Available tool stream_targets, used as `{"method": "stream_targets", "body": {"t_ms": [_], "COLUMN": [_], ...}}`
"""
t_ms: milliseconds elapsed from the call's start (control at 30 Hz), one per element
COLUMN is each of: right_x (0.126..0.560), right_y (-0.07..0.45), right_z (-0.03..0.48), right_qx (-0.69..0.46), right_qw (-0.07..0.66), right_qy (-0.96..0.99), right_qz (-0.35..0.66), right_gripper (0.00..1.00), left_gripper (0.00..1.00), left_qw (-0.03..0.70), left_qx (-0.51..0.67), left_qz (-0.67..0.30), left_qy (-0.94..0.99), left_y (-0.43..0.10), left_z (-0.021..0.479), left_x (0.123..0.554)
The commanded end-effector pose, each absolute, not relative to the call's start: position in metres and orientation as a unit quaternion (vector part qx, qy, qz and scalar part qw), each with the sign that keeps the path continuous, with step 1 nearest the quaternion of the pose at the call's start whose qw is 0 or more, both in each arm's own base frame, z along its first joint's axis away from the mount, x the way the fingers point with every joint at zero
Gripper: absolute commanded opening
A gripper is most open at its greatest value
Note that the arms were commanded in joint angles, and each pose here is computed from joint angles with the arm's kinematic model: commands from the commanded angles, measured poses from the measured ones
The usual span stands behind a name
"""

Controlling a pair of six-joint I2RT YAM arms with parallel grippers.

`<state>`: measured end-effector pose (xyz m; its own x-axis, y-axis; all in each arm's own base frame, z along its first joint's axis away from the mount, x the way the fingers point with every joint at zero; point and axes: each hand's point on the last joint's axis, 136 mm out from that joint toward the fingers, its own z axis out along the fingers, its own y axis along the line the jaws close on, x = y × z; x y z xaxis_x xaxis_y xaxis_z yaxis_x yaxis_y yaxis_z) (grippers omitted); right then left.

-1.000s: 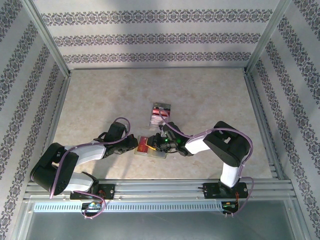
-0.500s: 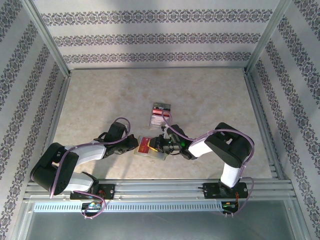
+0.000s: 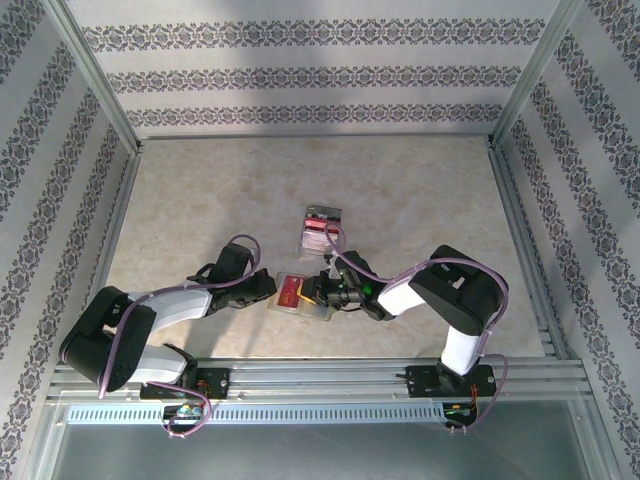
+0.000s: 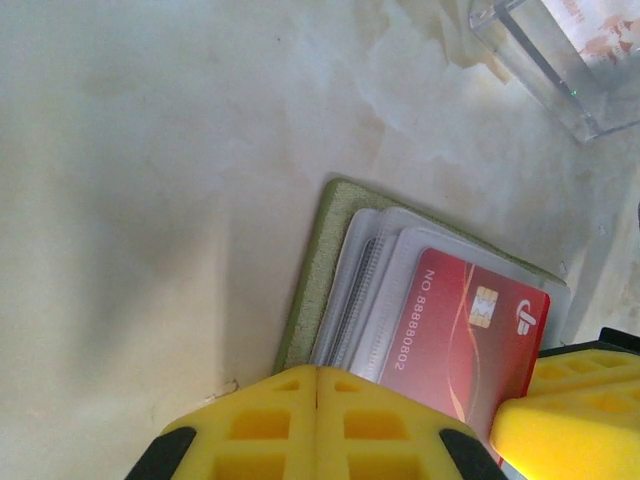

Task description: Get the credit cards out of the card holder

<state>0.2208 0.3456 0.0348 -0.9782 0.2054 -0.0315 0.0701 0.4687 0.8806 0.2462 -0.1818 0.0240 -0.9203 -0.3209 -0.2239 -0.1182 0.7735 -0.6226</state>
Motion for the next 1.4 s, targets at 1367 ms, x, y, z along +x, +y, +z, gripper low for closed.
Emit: {"method": "stream_targets", "body": {"t_ms": [1367], "right_x": [0.223], "right_y": [0.340], "right_z": [0.046], "right_qx": [0.085], "right_qw": [0.072], "right_qy": [0.839], "right_qz": [0.532], "right_gripper": [0.17], "left_gripper": [0.00], "left_qw": [0.106], "left_qx": [-0.104], "left_qz": [-0.265], "left_qy": [0.953], "left_y": [-0.178], "left_z": [-0.006], "left_x": [0.231]}}
